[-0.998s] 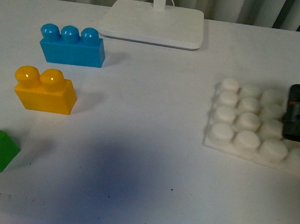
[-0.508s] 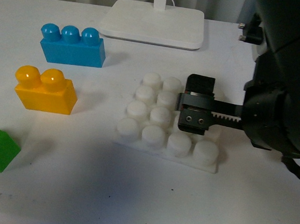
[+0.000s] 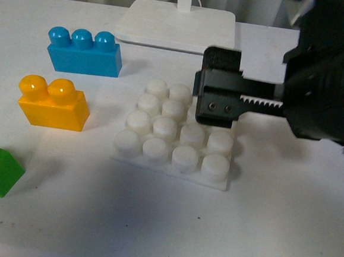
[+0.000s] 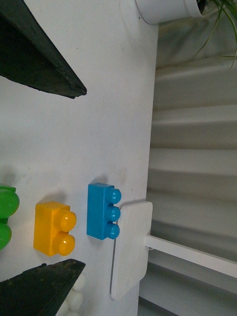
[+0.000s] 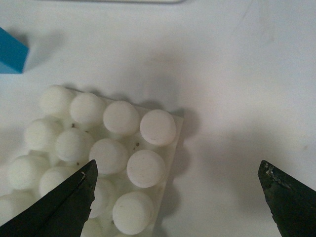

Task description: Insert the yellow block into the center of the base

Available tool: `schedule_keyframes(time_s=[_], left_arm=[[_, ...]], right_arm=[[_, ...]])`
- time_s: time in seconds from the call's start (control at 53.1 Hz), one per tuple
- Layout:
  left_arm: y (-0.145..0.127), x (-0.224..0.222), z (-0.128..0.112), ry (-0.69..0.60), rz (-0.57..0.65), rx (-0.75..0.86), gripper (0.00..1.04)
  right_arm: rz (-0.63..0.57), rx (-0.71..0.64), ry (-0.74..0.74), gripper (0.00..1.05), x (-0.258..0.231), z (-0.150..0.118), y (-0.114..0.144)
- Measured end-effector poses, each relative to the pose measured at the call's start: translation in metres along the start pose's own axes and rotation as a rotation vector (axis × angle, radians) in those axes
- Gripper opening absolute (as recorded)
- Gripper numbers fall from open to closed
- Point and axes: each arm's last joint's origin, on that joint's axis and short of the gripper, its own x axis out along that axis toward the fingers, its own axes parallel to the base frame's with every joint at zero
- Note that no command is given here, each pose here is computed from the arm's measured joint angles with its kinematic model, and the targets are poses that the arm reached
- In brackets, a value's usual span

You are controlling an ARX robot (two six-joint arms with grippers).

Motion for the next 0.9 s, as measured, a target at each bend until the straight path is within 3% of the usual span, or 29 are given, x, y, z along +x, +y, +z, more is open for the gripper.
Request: schedule_keyframes(time_s=[0.226,0.395,0.584,0.904], left_arm=[[0.0,0.0,0.0,0.0,0.0,0.0,0.98],[0.0,0.0,0.0,0.0,0.0,0.0,0.98],[0.0,0.0,0.0,0.0,0.0,0.0,0.98],[0.0,0.0,0.0,0.0,0.0,0.0,0.98]], right_arm=[[0.083,-0.098,-0.208,0.96,-0.054,0.013,-0.021],[0.048,-0.211,-0.392,0.96,-0.101,0.005,-0.066],[-0.031,-0.192,-0.507,0.96,-0.131,-0.026,-0.112],[-0.146,-0.071,-0.644,0.96,-0.153,-0.061,-0.142]])
